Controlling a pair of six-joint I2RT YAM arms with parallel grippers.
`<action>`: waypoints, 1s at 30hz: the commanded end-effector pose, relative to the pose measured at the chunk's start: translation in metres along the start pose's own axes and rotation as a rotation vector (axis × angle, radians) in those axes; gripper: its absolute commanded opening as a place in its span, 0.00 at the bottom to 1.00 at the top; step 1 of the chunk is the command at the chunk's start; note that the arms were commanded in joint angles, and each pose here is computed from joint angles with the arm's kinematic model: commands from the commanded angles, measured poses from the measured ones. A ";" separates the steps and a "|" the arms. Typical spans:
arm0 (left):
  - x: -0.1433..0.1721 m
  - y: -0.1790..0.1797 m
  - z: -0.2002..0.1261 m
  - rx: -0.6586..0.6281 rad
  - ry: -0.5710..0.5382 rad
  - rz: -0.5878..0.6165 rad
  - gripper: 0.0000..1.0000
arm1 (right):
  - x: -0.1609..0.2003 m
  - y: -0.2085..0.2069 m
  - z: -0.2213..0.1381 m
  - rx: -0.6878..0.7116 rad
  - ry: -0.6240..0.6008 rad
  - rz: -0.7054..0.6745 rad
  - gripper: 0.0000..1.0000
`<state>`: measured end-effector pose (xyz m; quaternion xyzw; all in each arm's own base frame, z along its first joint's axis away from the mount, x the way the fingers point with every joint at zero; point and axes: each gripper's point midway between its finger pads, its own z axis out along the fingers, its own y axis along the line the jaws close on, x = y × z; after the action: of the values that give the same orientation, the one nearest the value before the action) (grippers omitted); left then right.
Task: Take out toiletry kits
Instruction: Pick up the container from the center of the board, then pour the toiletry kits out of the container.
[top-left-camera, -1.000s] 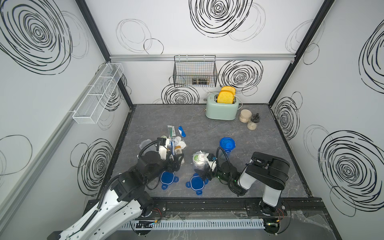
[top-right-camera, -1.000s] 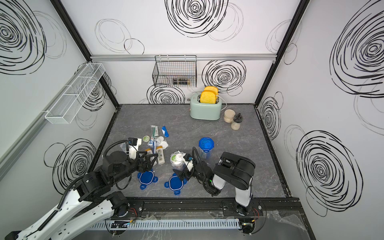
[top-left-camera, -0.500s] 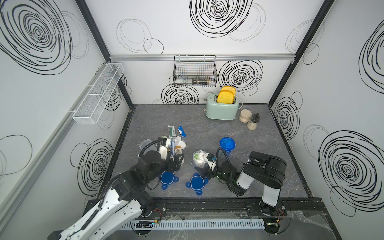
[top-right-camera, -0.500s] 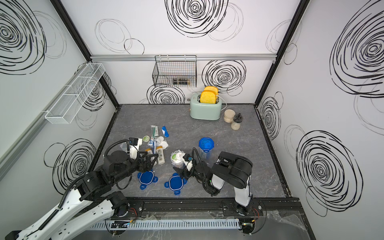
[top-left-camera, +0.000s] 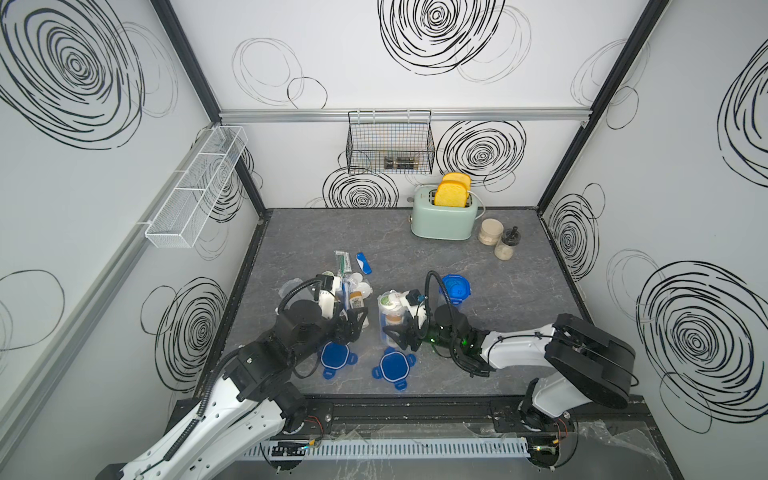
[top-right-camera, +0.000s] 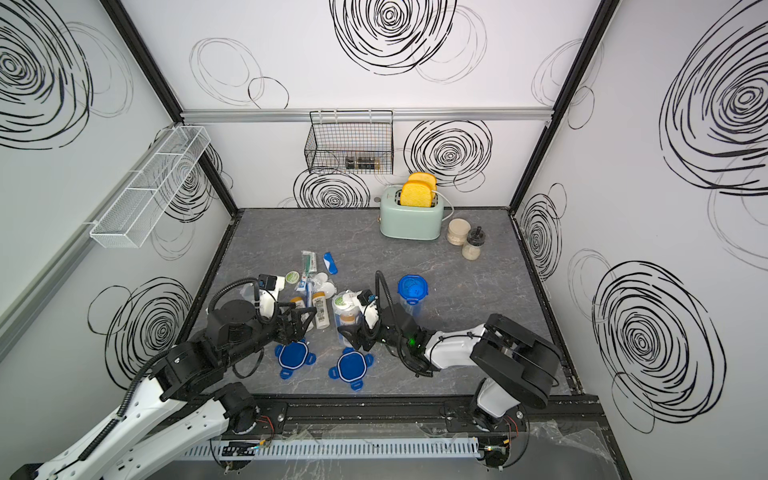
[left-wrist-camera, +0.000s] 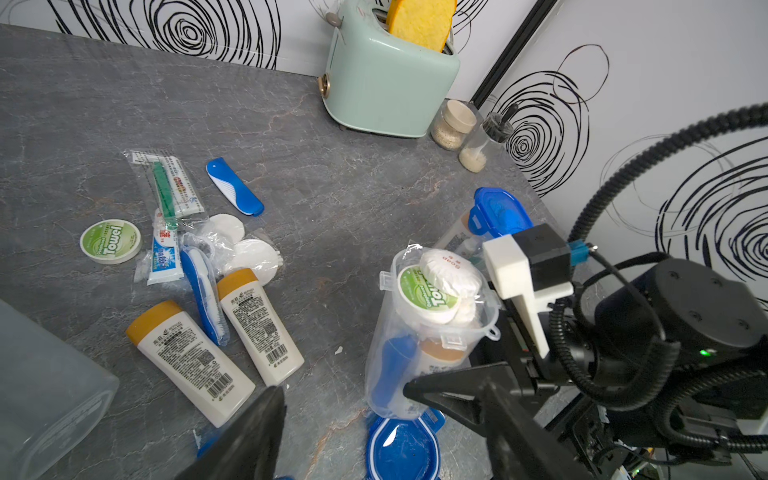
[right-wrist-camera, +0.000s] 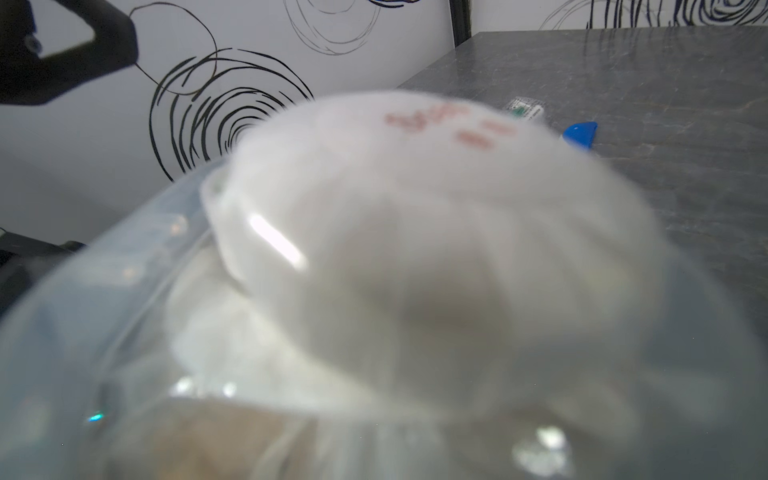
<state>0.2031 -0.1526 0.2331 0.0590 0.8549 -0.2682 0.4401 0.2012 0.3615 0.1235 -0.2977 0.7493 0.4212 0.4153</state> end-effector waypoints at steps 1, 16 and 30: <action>-0.013 -0.006 0.000 0.024 -0.038 0.008 0.78 | -0.013 0.014 -0.004 -0.063 0.042 0.169 0.68; 0.021 -0.024 0.018 0.090 0.043 -0.065 0.76 | -0.011 0.038 0.001 -0.104 0.264 0.573 0.66; 0.080 -0.042 0.032 0.165 0.123 -0.085 0.90 | -0.002 0.023 0.015 -0.132 0.344 0.843 0.62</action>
<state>0.1594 -0.2105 0.1680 0.1036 0.8668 -0.3358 0.3537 0.1815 0.3675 0.0888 -0.0555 0.8696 0.4872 0.0581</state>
